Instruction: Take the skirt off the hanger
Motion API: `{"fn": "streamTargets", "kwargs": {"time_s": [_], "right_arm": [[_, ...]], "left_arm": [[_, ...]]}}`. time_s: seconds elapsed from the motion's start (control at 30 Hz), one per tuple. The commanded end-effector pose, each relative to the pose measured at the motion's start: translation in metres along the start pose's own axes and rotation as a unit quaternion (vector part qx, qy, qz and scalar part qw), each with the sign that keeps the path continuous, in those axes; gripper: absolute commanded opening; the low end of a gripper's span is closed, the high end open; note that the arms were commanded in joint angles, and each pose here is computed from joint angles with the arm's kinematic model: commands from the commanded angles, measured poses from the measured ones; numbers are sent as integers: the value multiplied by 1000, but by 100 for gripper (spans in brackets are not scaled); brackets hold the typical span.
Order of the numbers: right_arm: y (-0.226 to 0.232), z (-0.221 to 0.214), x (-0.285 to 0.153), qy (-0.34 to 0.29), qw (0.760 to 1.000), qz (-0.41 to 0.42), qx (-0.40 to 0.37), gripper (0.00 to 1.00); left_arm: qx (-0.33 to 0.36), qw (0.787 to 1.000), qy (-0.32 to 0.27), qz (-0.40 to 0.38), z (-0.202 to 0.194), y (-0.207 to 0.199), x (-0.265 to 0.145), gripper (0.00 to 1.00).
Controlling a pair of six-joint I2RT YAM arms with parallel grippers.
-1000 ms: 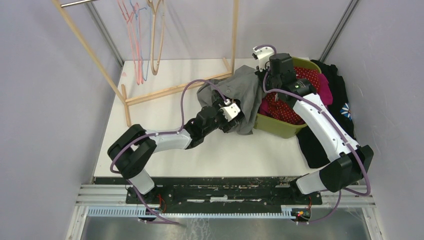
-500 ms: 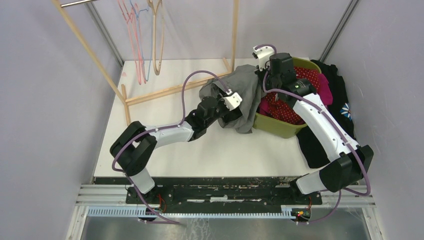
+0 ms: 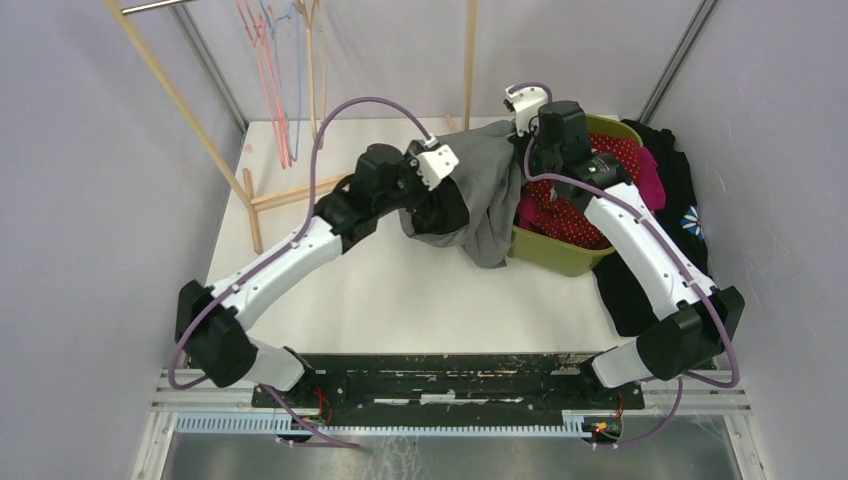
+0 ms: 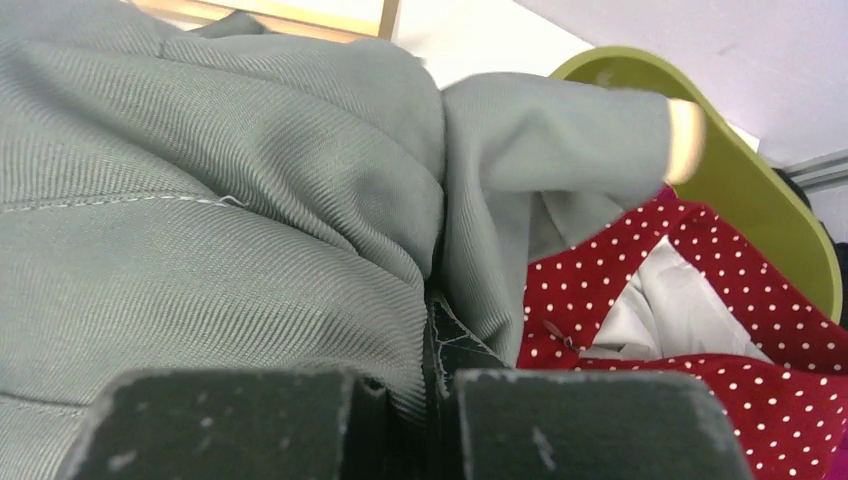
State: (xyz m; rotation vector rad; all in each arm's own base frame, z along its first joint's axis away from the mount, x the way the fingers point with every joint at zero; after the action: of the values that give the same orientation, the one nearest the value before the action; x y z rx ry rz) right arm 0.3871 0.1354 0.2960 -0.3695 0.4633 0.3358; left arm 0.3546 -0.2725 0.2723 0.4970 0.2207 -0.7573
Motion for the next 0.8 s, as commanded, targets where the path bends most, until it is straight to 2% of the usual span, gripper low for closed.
{"fn": "streamTargets", "kwargs": {"time_s": [0.0, 0.27, 0.43, 0.57, 0.63, 0.77], "right_arm": [[-17, 43, -7, -54, 998, -29, 9, 1], [-38, 78, 1, -69, 995, -67, 1, 1], [-34, 70, 28, -54, 997, -57, 5, 1], [-29, 51, 47, -31, 998, -52, 8, 1], [-33, 47, 52, -28, 998, -51, 14, 1], [-57, 46, 54, -28, 997, -61, 39, 1]], "left_arm": [[-50, 997, 52, -12, -45, 4, -38, 3], [-82, 993, 76, -21, -69, -3, -66, 3], [-89, 995, 47, -2, -53, 4, -81, 3], [-69, 997, 29, 19, -22, 22, -101, 3], [-52, 997, 38, 36, -18, 31, -112, 3], [-47, 993, 101, 45, -58, 26, -121, 3]]}}
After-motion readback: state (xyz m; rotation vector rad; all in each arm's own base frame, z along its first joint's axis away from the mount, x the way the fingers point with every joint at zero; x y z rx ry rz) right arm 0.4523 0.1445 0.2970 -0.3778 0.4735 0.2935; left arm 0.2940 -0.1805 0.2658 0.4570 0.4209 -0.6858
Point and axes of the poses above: each gripper's point midway between its finger pads, its own x axis out along the fingers, its own y axis along the line the jaws close on, z = x × y, the point moved 2 cm from there along -x, back along the fingers, and after that the axes turned 4 degrees about -x, right-handed, at the moved point
